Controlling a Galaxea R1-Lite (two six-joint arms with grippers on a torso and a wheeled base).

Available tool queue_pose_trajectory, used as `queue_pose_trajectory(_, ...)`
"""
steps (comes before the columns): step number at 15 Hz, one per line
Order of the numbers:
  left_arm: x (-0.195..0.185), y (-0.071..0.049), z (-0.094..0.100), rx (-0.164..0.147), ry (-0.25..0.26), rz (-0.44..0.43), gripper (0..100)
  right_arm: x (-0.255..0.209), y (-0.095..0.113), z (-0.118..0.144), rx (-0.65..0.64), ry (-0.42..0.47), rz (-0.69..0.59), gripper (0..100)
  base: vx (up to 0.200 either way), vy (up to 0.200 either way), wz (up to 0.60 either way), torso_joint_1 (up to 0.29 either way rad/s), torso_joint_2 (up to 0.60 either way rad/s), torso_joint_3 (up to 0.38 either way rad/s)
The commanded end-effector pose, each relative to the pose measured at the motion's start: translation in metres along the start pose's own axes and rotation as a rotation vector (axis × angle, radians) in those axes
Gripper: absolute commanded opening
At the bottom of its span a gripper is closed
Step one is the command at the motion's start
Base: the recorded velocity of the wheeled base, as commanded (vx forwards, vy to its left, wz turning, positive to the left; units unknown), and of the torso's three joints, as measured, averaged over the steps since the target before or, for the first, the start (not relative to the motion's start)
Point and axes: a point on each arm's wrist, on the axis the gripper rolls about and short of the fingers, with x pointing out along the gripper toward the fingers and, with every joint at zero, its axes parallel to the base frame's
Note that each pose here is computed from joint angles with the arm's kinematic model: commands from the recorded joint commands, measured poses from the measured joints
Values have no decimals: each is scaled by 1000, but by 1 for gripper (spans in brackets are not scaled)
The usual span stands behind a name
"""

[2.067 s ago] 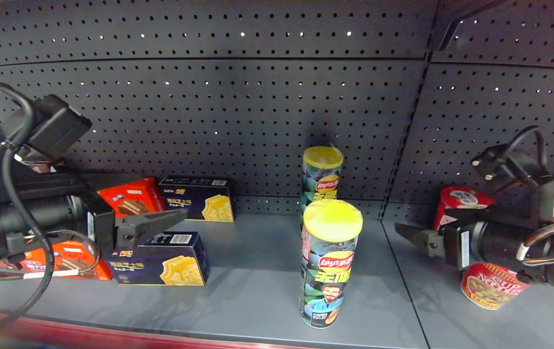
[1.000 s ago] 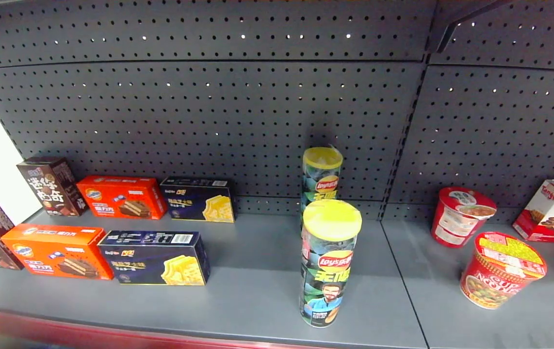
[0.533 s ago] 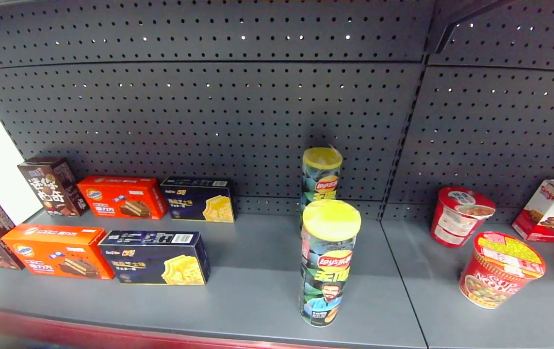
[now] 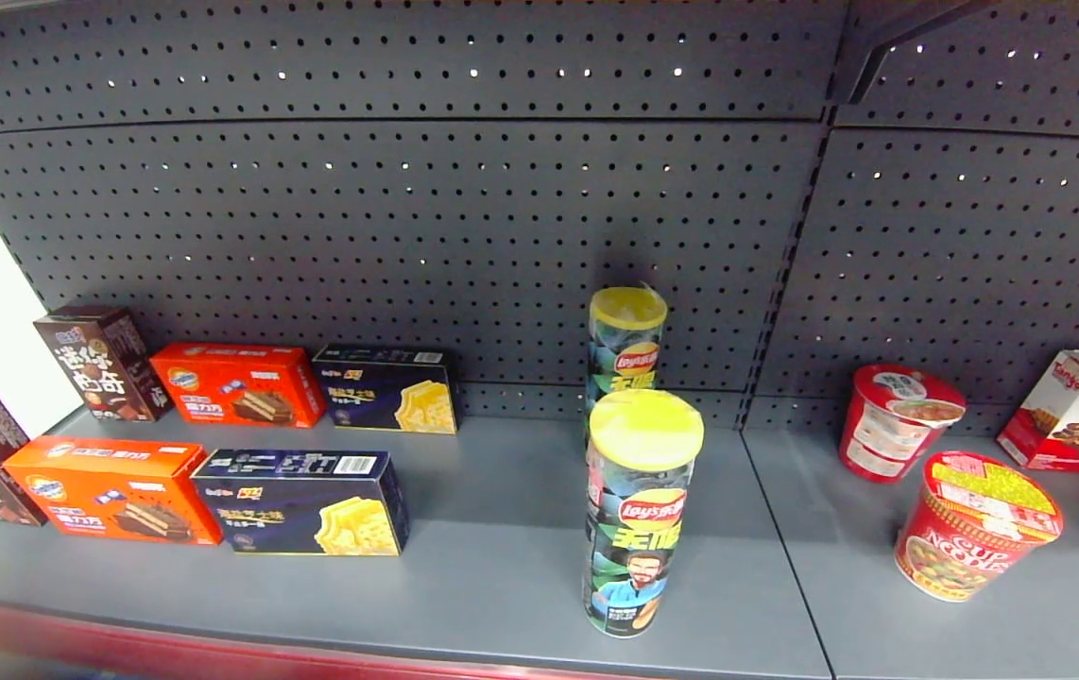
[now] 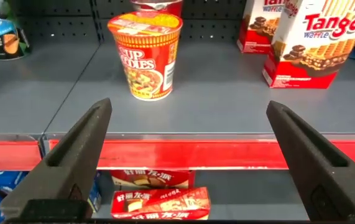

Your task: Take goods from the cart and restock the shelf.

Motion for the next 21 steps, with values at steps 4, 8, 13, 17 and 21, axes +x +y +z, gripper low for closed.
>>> queue_pose_trajectory(4, 0, 0, 0, 0, 4, -7, 100, 0, 0, 0, -7, 2, 1, 100, 0, 0, -150, -1, 1, 2)
queue_pose_trajectory(8, 0, 0, 0, 6, 4, -6, 100, 0, 0, 0, -6, 0, 7, 100, 0, 0, 0, 0, 0, 0)
queue_pose_trajectory(13, 0, 0, 0, 25, 6, -9, 100, 0, 1, 0, -7, 1, 50, 100, -80, 0, 0, 2, 2, 0)
queue_pose_trajectory(17, 0, 0, 0, 22, 6, -9, 100, 0, 1, 0, -6, 2, 50, 100, 0, 0, 0, 0, 0, 0)
queue_pose_trajectory(21, 0, 0, 0, 18, 6, -8, 100, 0, 1, 0, -6, 2, 52, 100, 0, 0, -300, 10, 5, 2)
